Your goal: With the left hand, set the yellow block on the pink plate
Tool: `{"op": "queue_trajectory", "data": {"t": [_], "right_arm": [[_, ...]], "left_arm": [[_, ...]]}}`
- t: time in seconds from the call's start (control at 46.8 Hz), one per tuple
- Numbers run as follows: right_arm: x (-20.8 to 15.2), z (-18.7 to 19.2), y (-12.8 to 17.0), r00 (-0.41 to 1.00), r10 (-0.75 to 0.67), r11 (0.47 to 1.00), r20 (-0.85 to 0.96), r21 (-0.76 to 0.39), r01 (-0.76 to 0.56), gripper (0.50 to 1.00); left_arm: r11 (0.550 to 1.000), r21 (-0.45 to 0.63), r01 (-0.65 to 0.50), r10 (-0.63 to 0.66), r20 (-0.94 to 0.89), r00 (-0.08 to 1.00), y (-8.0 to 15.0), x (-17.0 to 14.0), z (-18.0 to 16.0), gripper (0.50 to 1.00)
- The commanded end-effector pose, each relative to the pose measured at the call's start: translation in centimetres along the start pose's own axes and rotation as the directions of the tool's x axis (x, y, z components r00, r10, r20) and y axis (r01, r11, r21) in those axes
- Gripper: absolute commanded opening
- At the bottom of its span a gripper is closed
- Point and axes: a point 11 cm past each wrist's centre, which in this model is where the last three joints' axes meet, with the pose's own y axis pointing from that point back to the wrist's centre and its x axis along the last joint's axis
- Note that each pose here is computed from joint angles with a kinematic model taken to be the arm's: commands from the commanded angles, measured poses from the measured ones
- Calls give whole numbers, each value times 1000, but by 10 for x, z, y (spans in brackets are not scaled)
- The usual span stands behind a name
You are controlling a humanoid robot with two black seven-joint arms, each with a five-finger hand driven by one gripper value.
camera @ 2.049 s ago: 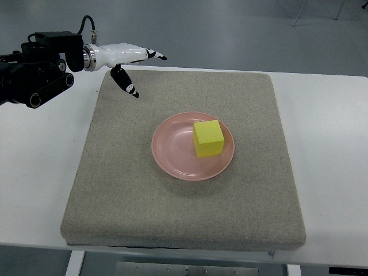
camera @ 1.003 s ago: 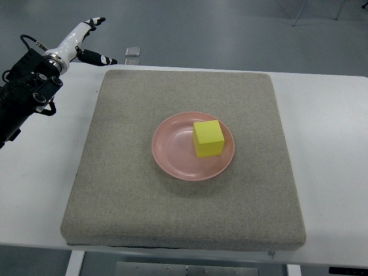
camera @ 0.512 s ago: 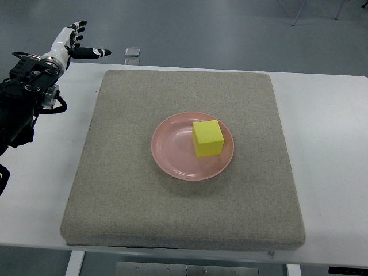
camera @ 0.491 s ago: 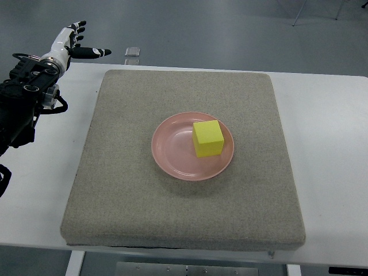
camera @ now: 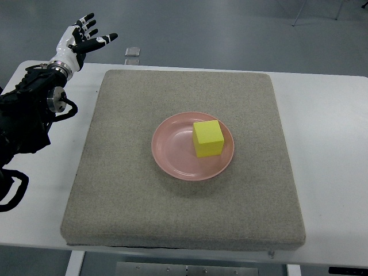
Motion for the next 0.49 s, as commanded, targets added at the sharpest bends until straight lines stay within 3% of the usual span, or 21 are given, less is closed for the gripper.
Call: {"op": "queue_trajectory", "data": {"t": [0.0, 0.47], "right_arm": [[0, 0, 0, 1000, 0, 1000, 0, 0, 0, 924], [0, 0, 0, 1000, 0, 1000, 0, 0, 0, 924]], "left_arm": [[1000, -16, 1, -2, -50, 999, -1, 0, 4, 971], [998, -63, -19, 0, -285, 959, -2, -2, 9, 977]]}}
